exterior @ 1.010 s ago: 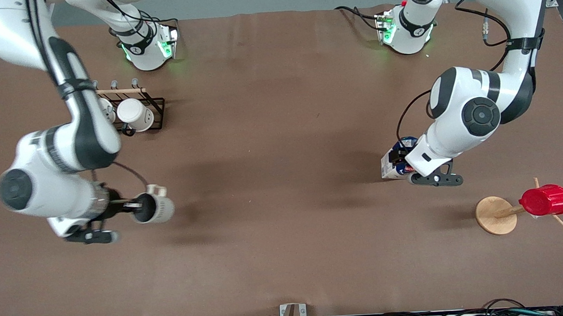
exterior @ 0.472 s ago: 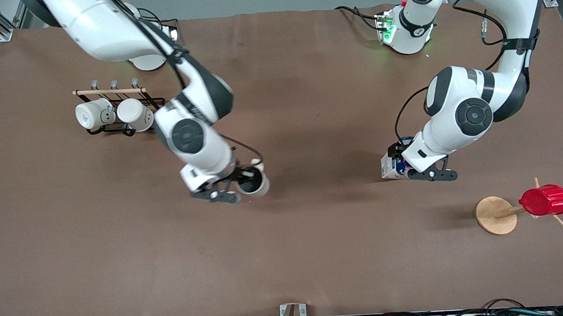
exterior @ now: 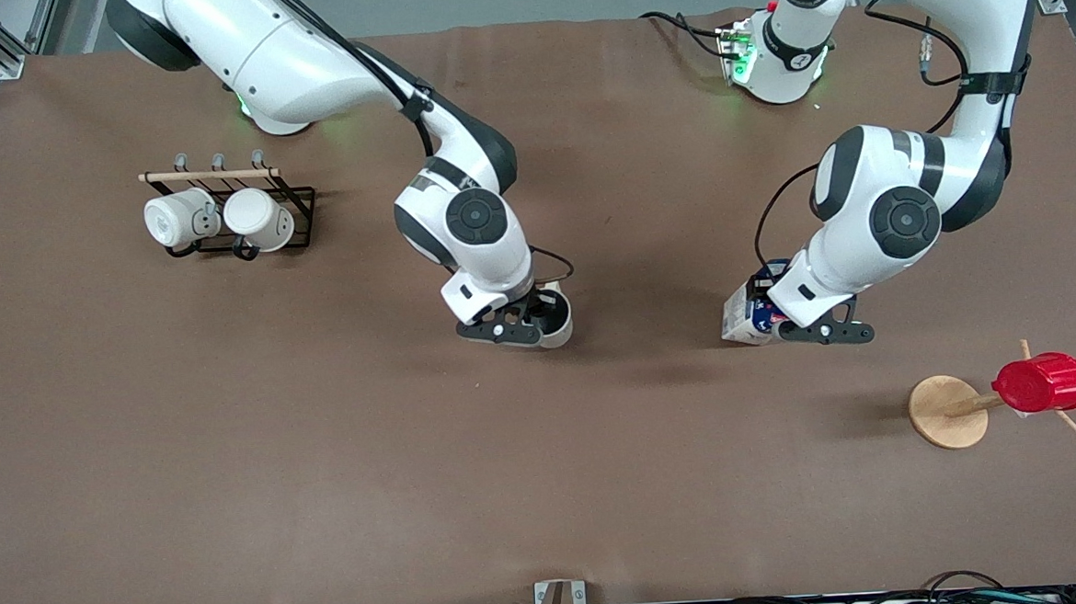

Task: Place cup and milk on table
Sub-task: 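Carry the grey mug mid-table with the right gripper while the left gripper lifts the carton, then withdraw the right gripper from the mug while the left gripper carries the carton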

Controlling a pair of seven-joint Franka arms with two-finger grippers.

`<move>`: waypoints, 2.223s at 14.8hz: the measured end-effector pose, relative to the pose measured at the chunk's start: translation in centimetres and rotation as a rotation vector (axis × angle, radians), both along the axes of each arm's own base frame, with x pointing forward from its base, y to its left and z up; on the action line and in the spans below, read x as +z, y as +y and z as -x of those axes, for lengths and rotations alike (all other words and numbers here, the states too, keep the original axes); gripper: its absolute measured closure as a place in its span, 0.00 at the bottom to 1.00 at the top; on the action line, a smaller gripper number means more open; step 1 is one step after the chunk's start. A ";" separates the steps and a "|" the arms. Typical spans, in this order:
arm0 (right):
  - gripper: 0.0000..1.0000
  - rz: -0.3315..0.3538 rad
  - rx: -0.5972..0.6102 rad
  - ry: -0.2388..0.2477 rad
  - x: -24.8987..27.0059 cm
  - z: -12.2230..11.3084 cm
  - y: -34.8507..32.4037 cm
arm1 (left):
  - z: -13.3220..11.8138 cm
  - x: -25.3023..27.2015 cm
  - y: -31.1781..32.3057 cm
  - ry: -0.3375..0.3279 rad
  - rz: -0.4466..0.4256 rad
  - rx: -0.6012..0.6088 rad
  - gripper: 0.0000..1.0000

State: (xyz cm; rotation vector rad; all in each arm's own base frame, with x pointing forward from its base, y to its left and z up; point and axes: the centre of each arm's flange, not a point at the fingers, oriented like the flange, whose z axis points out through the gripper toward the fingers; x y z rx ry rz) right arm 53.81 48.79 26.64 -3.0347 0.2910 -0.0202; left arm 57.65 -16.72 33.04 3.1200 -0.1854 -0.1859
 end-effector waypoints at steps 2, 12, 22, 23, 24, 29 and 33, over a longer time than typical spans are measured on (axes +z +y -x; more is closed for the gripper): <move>0.96 0.011 -0.008 -0.004 -0.6 0.5 0.5 | 0.0 0.0 0.1 -0.001 0.000 0.001 0.81; 0.87 0.038 -0.027 -0.020 -2.2 1.0 1.1 | -3.1 5.3 -0.3 -0.124 0.033 0.043 0.89; 0.00 0.188 -0.295 -0.142 22.0 -6.2 -15.8 | -3.5 5.9 -14.0 -0.163 0.074 0.082 0.90; 0.00 0.200 -0.318 -0.161 24.8 -6.9 -19.5 | -3.2 5.7 -15.5 -0.162 0.076 0.087 0.90; 0.00 0.216 -0.315 -0.173 26.9 -7.4 -22.9 | -2.8 5.4 -17.0 -0.158 0.078 0.092 0.90; 0.00 0.280 -0.189 -0.123 31.5 -8.1 -34.7 | -0.4 3.7 -22.7 -0.118 0.062 0.108 0.90; 0.00 0.213 -0.114 -0.067 36.0 -6.2 -44.6 | -0.2 3.2 -23.3 -0.112 0.057 0.106 0.90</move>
